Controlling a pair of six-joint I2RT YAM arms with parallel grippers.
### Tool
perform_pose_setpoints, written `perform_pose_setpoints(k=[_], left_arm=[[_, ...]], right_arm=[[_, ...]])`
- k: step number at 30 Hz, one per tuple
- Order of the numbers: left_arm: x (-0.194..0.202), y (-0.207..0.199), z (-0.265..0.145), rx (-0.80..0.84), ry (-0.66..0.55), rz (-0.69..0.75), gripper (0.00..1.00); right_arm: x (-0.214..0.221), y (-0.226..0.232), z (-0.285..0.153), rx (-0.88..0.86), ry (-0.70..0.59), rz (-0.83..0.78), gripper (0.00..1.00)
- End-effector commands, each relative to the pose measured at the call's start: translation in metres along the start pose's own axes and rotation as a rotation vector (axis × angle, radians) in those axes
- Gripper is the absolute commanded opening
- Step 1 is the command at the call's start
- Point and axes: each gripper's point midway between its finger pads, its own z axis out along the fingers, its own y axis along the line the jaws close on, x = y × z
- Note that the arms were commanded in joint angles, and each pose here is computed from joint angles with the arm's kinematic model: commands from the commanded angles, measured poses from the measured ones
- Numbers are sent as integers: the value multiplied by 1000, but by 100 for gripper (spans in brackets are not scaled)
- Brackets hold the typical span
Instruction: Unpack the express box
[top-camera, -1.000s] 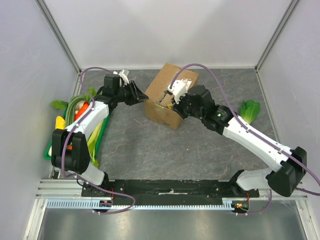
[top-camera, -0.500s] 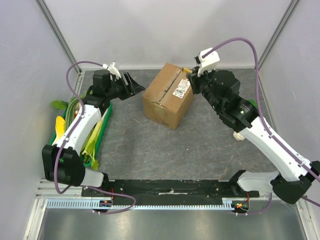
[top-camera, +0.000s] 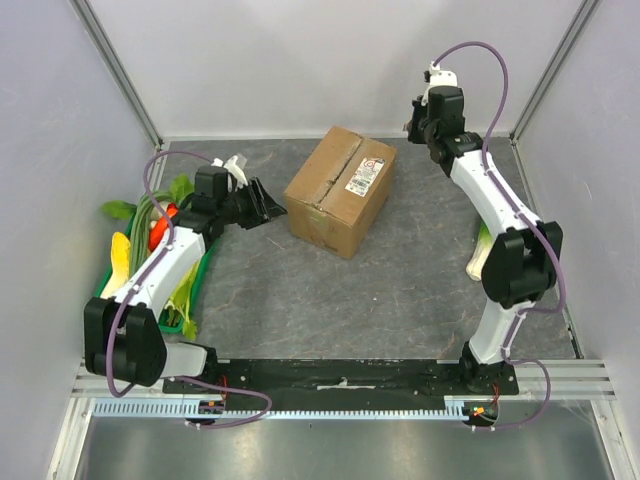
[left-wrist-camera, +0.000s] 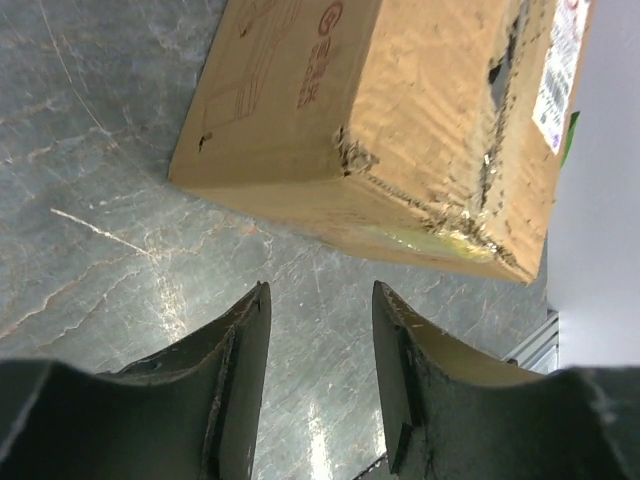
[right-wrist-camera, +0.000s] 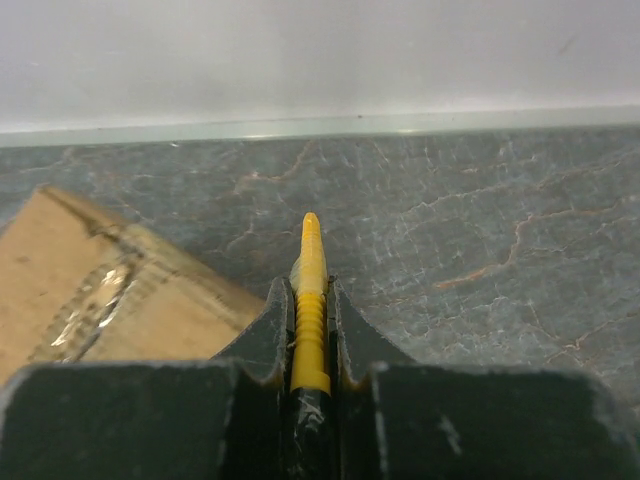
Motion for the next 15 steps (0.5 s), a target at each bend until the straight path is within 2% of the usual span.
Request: perform_pose_setpoints(k=[1, 6, 9, 15], left_arm=[[13, 1, 11, 24, 41, 24, 50], [14, 4, 28, 20, 69, -9, 49], [5, 7, 40, 1, 63, -29, 48], [-12, 5, 58, -7, 55, -58, 47]], right_arm=[[-28, 8, 17, -99, -31, 42, 0], [3, 18, 44, -234, 66, 12, 0], [13, 30, 43, -315, 97, 4, 0], [40, 33, 27, -345, 161, -1, 0]])
